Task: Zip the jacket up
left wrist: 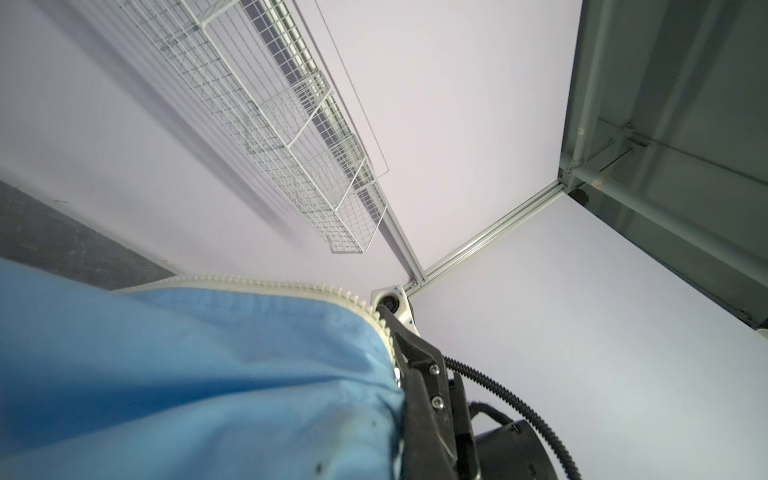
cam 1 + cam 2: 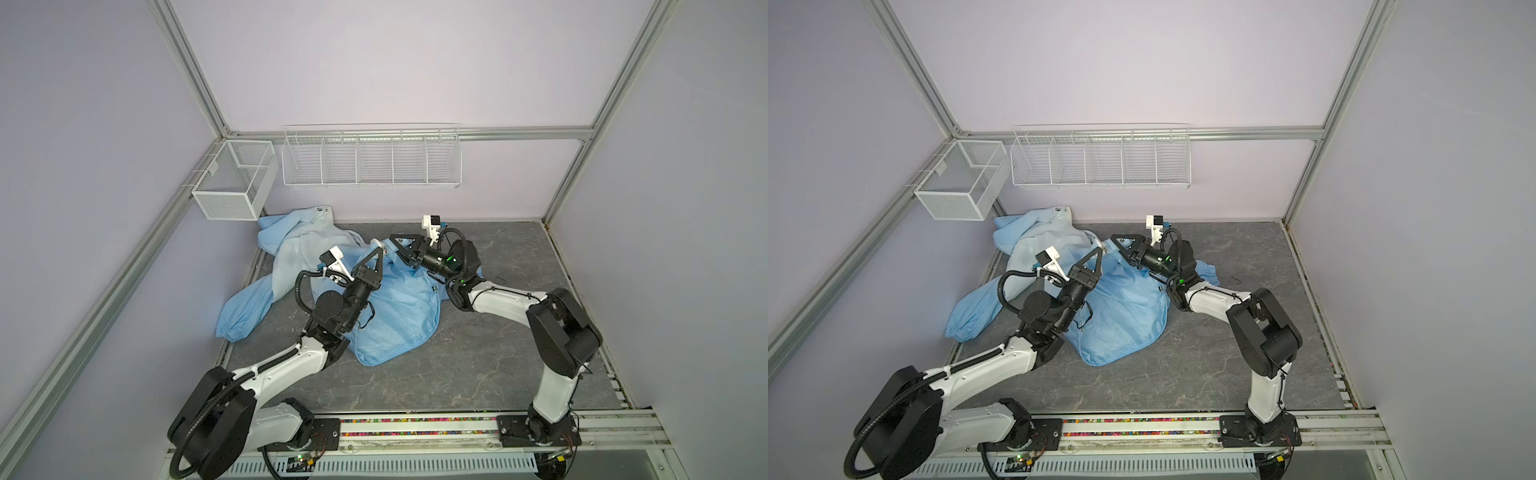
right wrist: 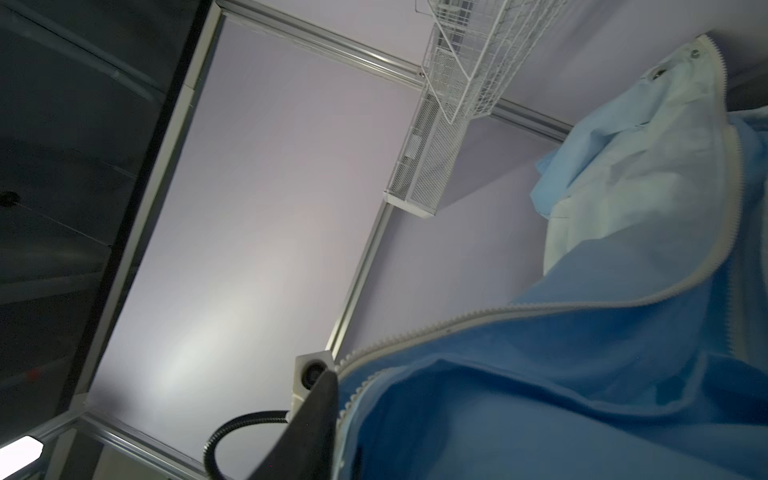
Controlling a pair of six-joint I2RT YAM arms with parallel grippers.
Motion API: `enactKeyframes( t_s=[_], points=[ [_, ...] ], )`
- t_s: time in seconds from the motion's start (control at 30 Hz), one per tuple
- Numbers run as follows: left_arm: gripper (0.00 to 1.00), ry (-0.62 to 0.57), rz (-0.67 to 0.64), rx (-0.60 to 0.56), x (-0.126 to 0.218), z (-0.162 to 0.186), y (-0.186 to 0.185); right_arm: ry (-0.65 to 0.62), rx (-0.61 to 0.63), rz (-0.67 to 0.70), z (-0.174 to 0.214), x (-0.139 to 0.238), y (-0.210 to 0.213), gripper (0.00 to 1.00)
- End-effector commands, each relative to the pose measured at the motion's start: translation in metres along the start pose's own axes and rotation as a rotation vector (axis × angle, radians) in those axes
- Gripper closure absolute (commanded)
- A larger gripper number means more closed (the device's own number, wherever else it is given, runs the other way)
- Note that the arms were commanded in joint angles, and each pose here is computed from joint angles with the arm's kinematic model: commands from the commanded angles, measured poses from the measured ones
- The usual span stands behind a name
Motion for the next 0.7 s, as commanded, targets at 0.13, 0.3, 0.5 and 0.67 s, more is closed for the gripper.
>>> enactKeyframes(
  t_s=[0.13,0.3,0.5,0.67],
  points=[
    [1.00,0.125,-0.189,-0.001,0.019,-0.010,0.000,0.230,0.077,0.214,0.030,0.034,-0.004,0.28],
    [1.00,0.190,-0.251,0.004,0.028,-0.019,-0.003,0.396,0.227,0.385,0.055,0.077,0.014,0.19],
    [1.00,0.267,-0.294,0.021,0.032,-0.026,-0.010,0.516,0.492,0.558,0.067,0.122,0.048,0.22],
    [1.00,0.350,-0.275,0.047,0.028,-0.024,-0.021,0.556,0.677,0.569,0.064,0.118,0.081,0.41]
  ],
)
Point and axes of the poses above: each gripper's point midway between its finger pads, its own x axis back along the fingers, its own y axis along the line the jaws close on, z = x × y, the point moved 8 cm from there along x, back along the fingers, and after that the axes turned 2 degrees about x, right-handed, at the moved point
